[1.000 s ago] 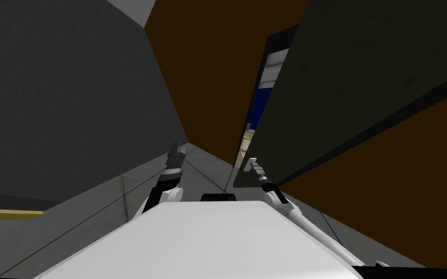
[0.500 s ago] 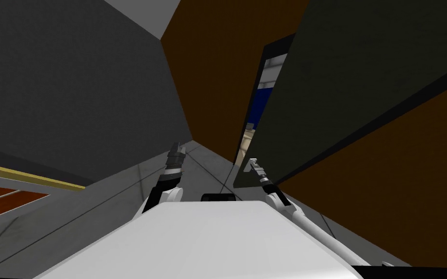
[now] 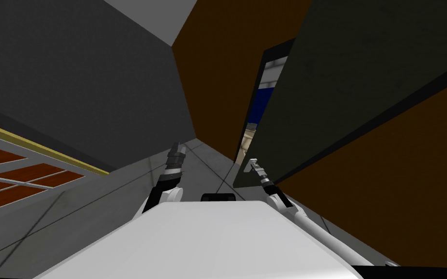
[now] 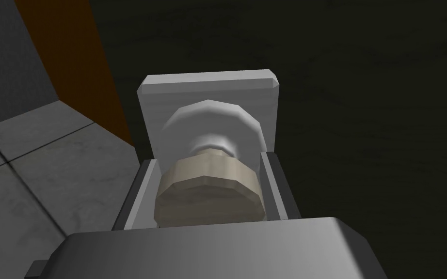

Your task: Pull the door open

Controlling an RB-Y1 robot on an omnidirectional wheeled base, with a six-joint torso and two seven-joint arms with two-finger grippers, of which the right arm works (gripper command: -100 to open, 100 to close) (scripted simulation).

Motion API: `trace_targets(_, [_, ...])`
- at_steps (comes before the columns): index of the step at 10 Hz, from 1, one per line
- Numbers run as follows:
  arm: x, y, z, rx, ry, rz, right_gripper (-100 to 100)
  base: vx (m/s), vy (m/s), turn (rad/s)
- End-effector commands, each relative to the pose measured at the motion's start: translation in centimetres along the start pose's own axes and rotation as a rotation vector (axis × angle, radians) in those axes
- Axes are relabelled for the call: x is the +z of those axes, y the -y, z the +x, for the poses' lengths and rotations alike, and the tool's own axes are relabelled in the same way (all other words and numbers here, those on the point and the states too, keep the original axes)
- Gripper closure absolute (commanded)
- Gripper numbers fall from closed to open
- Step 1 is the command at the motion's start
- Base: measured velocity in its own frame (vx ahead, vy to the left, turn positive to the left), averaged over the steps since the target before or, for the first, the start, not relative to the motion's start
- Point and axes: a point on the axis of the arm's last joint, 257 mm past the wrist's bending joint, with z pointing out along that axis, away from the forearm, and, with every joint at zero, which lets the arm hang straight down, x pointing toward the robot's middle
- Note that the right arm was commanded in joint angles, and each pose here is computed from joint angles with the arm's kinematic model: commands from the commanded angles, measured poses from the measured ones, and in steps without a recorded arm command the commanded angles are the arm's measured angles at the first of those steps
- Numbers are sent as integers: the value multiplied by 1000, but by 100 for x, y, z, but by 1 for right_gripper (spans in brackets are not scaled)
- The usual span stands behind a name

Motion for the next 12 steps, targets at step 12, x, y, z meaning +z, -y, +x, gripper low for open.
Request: trace_targets(12, [-189,37,-19,4,3,73,100,-187,-85,128])
